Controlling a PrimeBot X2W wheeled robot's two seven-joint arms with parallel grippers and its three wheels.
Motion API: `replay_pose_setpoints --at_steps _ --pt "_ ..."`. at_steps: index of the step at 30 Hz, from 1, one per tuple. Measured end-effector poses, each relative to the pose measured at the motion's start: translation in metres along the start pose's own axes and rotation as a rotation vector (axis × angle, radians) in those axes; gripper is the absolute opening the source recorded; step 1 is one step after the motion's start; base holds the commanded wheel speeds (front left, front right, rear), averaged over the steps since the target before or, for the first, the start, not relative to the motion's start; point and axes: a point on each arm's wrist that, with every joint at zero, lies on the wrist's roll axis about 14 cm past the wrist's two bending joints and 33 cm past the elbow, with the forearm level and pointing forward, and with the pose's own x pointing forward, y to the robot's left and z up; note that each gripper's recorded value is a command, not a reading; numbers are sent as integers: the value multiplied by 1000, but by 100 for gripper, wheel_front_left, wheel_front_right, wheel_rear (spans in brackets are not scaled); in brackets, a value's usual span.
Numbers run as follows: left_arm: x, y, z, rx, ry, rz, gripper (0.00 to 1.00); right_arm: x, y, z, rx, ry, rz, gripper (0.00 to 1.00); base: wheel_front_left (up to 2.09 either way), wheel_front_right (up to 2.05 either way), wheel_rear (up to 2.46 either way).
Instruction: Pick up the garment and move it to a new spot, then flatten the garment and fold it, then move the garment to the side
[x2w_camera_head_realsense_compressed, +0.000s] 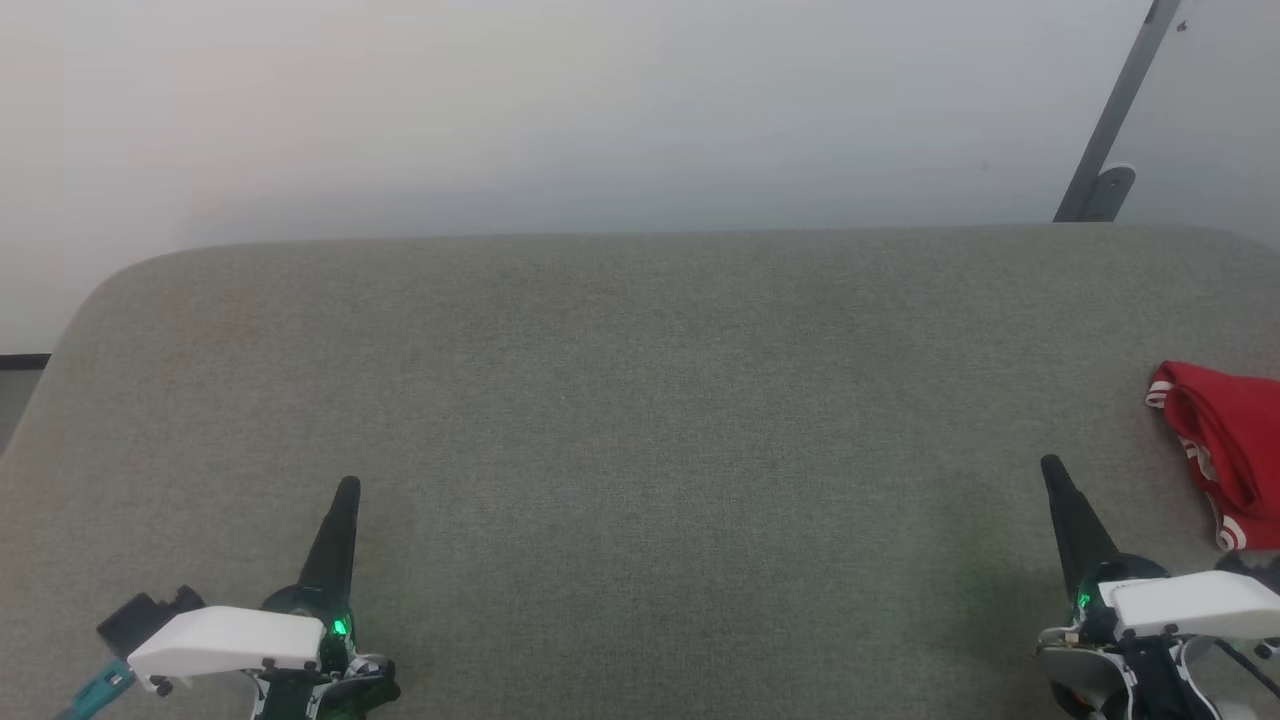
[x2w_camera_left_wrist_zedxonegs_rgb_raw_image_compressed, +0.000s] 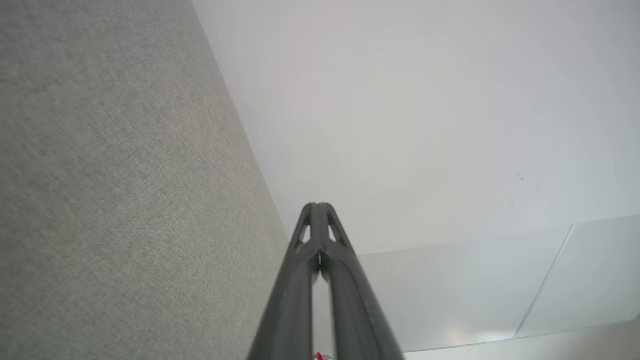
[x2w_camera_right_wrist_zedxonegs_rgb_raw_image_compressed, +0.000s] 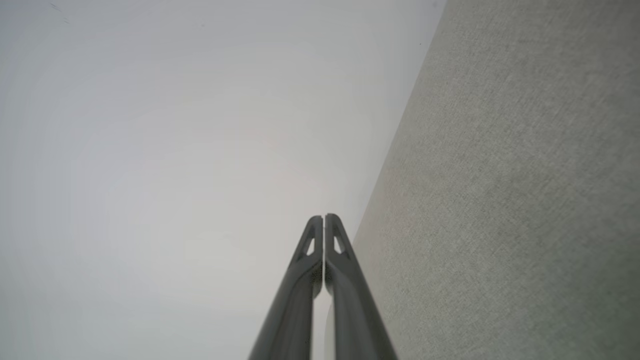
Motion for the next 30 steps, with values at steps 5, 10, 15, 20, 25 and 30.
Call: replay_pose_setpoints --at_steps 5,10,15,20,25,30 --pt "1 0 -1 -40 5 0 0 2 2 -1 36 1 5 0 0 0 0" --pt "5 -4 -3 -80 12 -14 0 2 2 -2 77 3 9 0 0 0 0" --pt "7 -4 -4 -119 19 -15 0 3 3 -3 108 5 10 0 0 0 0" --pt "8 -5 -6 -149 26 -18 0 4 4 -3 140 6 15 0 0 0 0" --pt "11 -9 -7 -185 32 -28 0 5 5 -3 169 8 20 0 0 0 0" --pt "11 -8 -7 -189 32 -27 0 5 5 -4 174 9 21 0 0 0 0"
